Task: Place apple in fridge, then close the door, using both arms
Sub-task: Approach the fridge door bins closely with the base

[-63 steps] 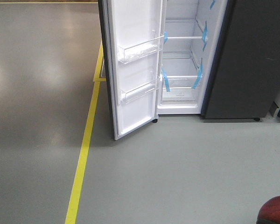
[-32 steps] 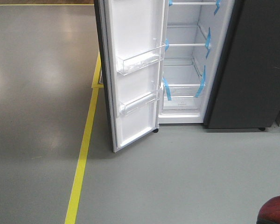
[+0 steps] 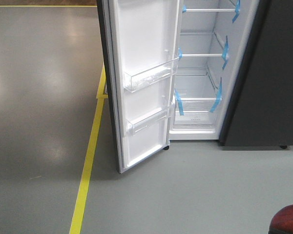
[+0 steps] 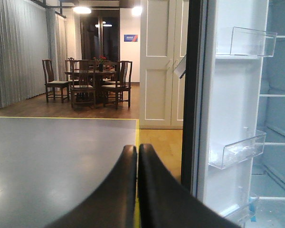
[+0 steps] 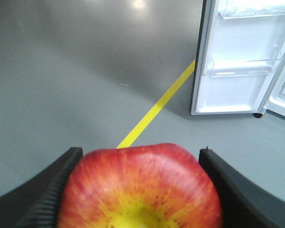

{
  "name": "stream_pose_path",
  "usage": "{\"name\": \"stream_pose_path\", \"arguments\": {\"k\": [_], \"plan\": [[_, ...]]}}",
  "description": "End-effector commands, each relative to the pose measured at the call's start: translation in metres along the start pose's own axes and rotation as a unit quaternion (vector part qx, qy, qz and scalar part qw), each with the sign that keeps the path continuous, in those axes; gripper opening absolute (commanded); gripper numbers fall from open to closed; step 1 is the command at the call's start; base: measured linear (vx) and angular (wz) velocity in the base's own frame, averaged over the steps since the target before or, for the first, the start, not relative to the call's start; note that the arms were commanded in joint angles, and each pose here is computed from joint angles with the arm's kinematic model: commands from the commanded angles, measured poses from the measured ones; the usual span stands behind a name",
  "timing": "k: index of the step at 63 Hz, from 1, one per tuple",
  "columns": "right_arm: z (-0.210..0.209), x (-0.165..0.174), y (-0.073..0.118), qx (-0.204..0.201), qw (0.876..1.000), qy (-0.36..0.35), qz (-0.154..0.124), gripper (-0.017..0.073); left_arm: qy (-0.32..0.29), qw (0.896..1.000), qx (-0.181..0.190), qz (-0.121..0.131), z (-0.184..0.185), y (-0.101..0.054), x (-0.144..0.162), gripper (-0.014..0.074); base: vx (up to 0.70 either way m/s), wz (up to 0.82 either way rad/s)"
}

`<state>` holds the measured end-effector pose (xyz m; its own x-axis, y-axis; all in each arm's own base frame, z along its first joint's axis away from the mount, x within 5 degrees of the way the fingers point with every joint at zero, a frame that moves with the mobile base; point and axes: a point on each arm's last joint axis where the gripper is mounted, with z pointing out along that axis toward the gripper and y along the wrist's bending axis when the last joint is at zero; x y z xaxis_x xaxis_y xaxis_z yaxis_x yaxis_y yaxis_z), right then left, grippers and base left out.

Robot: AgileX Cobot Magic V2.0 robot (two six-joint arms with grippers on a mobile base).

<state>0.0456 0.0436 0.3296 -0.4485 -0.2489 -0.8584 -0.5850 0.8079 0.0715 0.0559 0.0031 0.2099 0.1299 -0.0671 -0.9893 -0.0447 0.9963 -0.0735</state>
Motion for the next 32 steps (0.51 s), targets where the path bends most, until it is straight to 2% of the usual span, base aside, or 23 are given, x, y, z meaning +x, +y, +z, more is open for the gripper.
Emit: {"name": "stream_pose_path", "arguments": {"k": [1, 32], "plan": [[-0.0043, -0.0127, -0.0004, 0.007, 0.999, -0.044, 0.000, 0.0379, -0.031, 0.999, 0.001, -0.008, -0.0012, 0.0004, 0.0017, -0.0006, 0.19, 0.05], [-0.0043, -0.0127, -0.0004, 0.007, 0.999, -0.044, 0.000, 0.0379, -0.031, 0.999, 0.001, -0.008, -0.0012, 0.0004, 0.0017, -0.0006, 0.17, 0.04]]}}
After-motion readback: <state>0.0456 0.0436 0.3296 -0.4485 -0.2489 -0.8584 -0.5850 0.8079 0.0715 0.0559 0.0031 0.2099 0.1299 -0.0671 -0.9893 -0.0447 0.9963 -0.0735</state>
